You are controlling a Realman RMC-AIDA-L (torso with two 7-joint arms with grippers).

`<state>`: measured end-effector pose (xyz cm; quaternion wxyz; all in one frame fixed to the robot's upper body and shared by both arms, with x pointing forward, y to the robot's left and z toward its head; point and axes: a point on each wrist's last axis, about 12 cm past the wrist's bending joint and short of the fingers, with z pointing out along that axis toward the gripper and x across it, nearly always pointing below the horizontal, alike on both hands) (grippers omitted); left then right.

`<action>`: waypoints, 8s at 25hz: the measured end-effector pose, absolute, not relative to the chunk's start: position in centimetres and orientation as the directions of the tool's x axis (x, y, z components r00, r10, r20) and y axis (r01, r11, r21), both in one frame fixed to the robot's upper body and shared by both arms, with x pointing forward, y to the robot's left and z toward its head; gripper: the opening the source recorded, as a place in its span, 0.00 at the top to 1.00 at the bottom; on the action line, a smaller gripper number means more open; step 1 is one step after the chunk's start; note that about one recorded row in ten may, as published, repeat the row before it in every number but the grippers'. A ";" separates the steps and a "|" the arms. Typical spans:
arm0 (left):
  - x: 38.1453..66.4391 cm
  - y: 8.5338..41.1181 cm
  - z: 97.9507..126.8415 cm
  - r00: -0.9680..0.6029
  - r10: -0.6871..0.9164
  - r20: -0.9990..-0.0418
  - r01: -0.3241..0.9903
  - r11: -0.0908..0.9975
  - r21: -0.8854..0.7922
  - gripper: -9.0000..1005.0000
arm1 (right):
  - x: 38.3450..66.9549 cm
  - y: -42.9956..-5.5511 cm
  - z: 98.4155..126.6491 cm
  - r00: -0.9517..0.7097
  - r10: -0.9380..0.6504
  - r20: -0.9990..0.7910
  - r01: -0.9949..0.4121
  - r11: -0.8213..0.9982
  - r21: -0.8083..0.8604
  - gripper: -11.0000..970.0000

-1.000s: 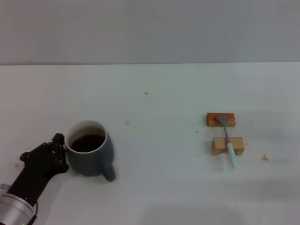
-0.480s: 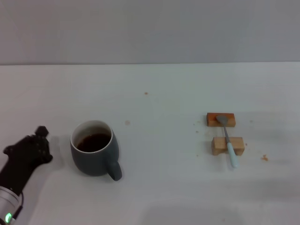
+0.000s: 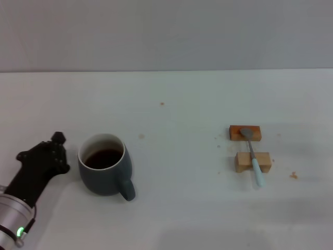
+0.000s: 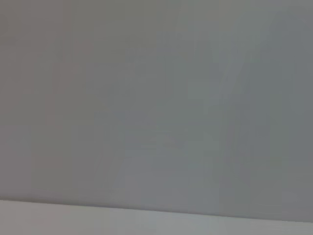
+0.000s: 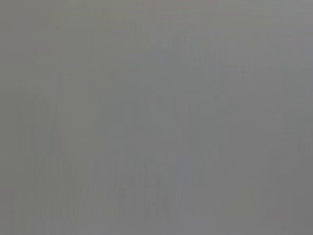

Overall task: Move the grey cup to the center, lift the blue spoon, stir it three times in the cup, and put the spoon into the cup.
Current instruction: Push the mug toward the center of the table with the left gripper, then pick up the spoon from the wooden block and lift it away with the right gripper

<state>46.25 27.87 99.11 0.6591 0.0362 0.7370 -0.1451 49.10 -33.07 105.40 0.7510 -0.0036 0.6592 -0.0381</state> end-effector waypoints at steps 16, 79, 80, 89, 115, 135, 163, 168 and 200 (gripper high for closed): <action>45.7 24.6 99.2 -0.149 -0.145 -0.978 0.379 0.905 -0.192 0.99 | 49.4 -33.1 105.7 0.131 -0.066 -0.989 0.053 0.997 -0.059 0.68; 48.7 36.1 100.9 -0.063 -0.061 -0.996 -0.024 0.998 -0.059 0.99 | 48.3 -27.2 106.9 0.005 0.089 -0.996 -0.118 0.989 0.087 0.67; 48.7 36.2 100.9 -0.064 -0.060 -0.996 -0.025 0.998 -0.059 0.99 | 47.9 -26.6 107.3 -0.004 0.098 -0.995 -0.129 0.987 0.097 0.67; 49.0 36.6 101.1 -0.067 -0.055 -0.996 -0.026 0.998 -0.053 0.99 | 45.3 -22.8 108.3 -0.137 0.153 -0.979 -0.192 0.965 0.178 0.67; 49.4 36.7 101.3 -0.071 -0.063 -0.995 -0.032 0.998 -0.061 0.99 | 40.2 -20.2 102.8 -0.219 0.176 -0.960 -0.266 0.935 0.232 0.67; 49.6 37.3 101.7 -0.062 -0.080 -0.995 -0.030 0.996 -0.079 0.99 | 38.7 -24.1 100.4 -0.213 0.152 -0.965 -0.265 0.942 0.207 0.61; 49.0 37.9 101.6 -0.063 -0.088 -0.994 -0.044 0.995 -0.086 0.99 | 38.6 -22.1 99.7 -0.215 0.162 -0.963 -0.333 0.915 0.229 0.57; 48.9 37.9 101.7 -0.058 -0.091 -0.994 -0.042 0.995 -0.089 0.99 | 38.7 -22.2 99.6 -0.214 0.162 -0.963 -0.330 0.916 0.227 0.57; 47.9 38.0 101.9 -0.045 -0.106 -0.993 -0.045 0.994 -0.104 0.99 | 39.3 -22.3 99.7 -0.240 0.149 -0.959 -0.354 0.907 0.229 0.57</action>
